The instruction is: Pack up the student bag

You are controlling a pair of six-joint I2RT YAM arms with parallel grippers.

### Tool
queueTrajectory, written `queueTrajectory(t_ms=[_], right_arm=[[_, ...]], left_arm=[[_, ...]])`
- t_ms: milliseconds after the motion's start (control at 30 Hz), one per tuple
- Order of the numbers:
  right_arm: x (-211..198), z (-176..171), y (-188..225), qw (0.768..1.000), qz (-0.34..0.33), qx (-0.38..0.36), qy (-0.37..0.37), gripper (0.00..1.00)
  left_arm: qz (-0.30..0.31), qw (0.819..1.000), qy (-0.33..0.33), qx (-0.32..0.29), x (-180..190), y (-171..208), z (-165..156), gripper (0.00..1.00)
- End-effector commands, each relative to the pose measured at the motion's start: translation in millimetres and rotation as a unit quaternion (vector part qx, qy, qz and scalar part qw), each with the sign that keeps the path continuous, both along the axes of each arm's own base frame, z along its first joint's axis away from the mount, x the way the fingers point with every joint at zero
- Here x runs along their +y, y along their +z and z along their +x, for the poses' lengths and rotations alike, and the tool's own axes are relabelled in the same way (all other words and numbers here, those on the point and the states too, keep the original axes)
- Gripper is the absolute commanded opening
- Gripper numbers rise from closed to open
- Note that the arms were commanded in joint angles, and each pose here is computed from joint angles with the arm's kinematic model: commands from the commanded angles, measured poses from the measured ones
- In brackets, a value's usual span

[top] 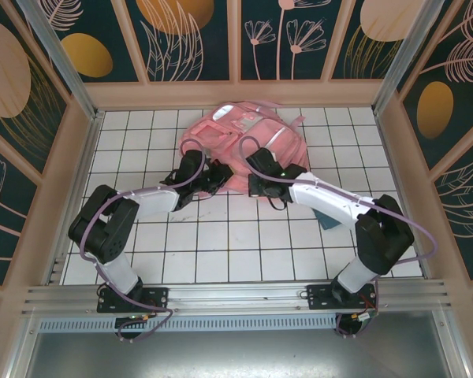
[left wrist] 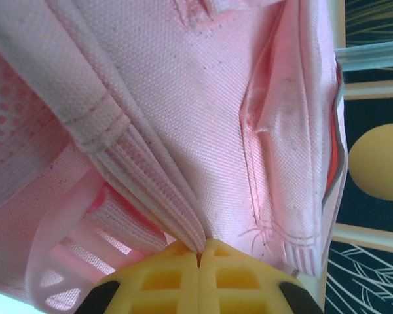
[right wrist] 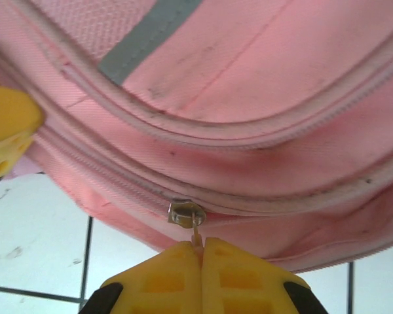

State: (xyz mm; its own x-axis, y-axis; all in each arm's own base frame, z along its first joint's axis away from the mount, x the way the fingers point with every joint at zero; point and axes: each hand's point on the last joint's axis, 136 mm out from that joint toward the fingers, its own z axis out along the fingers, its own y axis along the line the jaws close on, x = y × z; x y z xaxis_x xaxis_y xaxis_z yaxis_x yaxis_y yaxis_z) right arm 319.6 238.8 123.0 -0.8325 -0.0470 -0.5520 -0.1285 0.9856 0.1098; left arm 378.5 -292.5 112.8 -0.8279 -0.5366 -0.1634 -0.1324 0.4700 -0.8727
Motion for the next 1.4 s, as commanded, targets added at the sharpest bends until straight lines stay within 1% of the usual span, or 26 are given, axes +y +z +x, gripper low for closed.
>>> queueTrajectory(t_ms=[0, 67, 167, 267, 300, 400, 500, 533, 600, 733, 833, 933, 1100, 1167, 1367], right_arm=[[-90.5, 9.0, 4.7, 0.986, -0.127, -0.022, -0.103, 0.00], [-94.2, 16.2, 9.6, 0.986, -0.118, -0.029, -0.113, 0.00], [-73.9, 22.0, 16.7, 0.992, -0.084, -0.033, -0.085, 0.00], [-29.3, 18.0, 19.1, 0.999, -0.025, -0.025, -0.007, 0.00], [-13.6, 14.4, 19.9, 1.000, -0.003, -0.019, 0.020, 0.00], [26.2, 1.2, 22.2, 0.994, 0.060, 0.003, 0.087, 0.00], [60.7, -9.0, 32.0, 0.983, 0.117, 0.009, 0.138, 0.00], [70.3, -10.5, 36.0, 0.979, 0.135, 0.009, 0.150, 0.00], [91.5, -12.9, 44.7, 0.970, 0.170, 0.010, 0.176, 0.00], [125.2, -10.5, 53.0, 0.957, 0.201, 0.011, 0.210, 0.00], [142.0, -10.0, 52.6, 0.951, 0.206, 0.015, 0.231, 0.00], [149.1, -10.9, 47.9, 0.947, 0.208, 0.023, 0.243, 0.00], [151.5, -15.5, 42.8, 0.944, 0.210, 0.031, 0.254, 0.00], [150.5, -16.1, 41.2, 0.945, 0.207, 0.031, 0.253, 0.00], [148.4, -18.4, 40.8, 0.946, 0.204, 0.030, 0.252, 0.00]], left_arm=[[0.052, 0.996, 0.072, -0.031, 42.0, 9.0, 24.7, 0.00], [0.058, 0.995, 0.075, -0.033, 47.5, 9.5, 24.7, 0.00], [0.061, 0.995, 0.078, -0.032, 53.9, 9.9, 25.3, 0.00], [0.062, 0.994, 0.080, -0.035, 59.6, 11.6, 24.9, 0.01], [0.063, 0.994, 0.079, -0.037, 60.4, 12.9, 24.7, 0.03], [0.060, 0.995, 0.063, -0.044, 57.8, 20.4, 21.4, 0.16], [0.048, 0.997, 0.049, -0.038, 55.7, 22.7, 11.9, 0.31], [0.045, 0.997, 0.050, -0.033, 56.6, 22.4, 8.5, 0.35], [0.046, 0.997, 0.063, -0.017, 64.1, 18.0, 0.0, 0.46], [0.036, 0.995, 0.092, 0.002, 76.4, 13.6, -14.2, 0.54], [-0.002, 0.996, 0.087, 0.003, 71.4, 17.3, -19.1, 0.55], [-0.029, 0.996, 0.081, 0.002, 64.4, 21.0, -16.8, 0.55], [-0.040, 0.995, 0.086, -0.001, 59.2, 21.8, -5.3, 0.53], [-0.041, 0.995, 0.086, -0.003, 56.1, 23.3, 1.2, 0.50], [-0.037, 0.994, 0.104, 0.017, 58.8, 6.9, 5.0, 0.35]])
